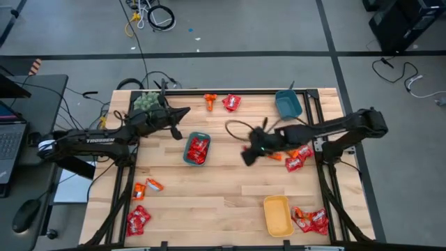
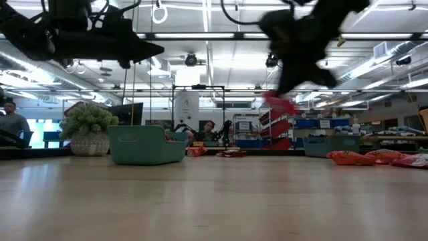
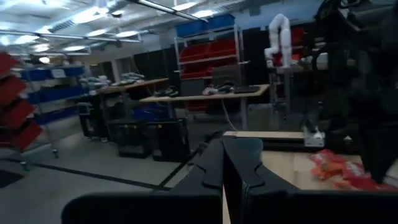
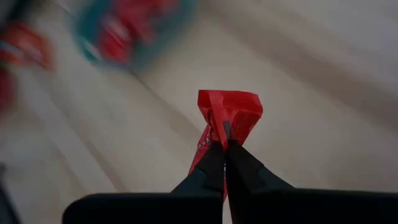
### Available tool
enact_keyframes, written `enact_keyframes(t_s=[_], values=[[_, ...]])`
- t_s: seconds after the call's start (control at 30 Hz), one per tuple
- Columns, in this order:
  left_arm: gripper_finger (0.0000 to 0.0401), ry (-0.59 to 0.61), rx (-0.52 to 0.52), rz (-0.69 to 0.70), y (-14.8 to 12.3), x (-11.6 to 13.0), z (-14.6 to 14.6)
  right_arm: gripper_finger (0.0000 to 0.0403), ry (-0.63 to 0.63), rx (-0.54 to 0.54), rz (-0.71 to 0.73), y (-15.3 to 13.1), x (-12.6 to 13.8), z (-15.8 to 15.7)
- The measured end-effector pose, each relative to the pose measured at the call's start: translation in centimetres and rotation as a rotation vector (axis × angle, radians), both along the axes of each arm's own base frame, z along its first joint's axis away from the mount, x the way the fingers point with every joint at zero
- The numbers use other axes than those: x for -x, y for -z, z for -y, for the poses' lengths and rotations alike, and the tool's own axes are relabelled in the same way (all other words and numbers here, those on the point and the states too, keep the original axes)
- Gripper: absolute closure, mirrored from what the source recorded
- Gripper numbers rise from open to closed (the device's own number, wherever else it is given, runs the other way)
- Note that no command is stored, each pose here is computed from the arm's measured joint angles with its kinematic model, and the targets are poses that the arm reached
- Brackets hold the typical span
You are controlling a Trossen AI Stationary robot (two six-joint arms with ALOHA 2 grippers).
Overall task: Sort candy
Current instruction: Put the small red candy into the green bin
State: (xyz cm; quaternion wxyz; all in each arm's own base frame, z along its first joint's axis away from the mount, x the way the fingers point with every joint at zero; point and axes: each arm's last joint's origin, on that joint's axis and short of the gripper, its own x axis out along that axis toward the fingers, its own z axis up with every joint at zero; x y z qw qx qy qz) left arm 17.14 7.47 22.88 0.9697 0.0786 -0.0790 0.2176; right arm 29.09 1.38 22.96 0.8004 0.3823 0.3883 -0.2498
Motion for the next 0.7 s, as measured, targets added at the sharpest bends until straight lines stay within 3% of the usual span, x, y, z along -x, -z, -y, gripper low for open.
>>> enact_keyframes(t_s=[0.13,0.23,0.5,0.7], values=[[0.0401,-0.023,-0.028,0.069,1.0,1.0,0.4,0.0403,-0.055,0.049,0.243,0.9,-4.1,1.8],[0.0401,-0.027,-0.045,0.111,1.5,1.6,0.6,0.0403,-0.08,0.069,0.341,1.7,-6.7,2.8],[0.0401,-0.039,-0.056,0.079,2.1,1.8,0.7,0.0403,-0.15,0.122,0.427,4.1,-13.6,3.6],[0.0401,-0.045,-0.072,0.052,2.3,1.7,0.6,0.0403,-0.188,0.151,0.424,5.2,-16.9,3.4]])
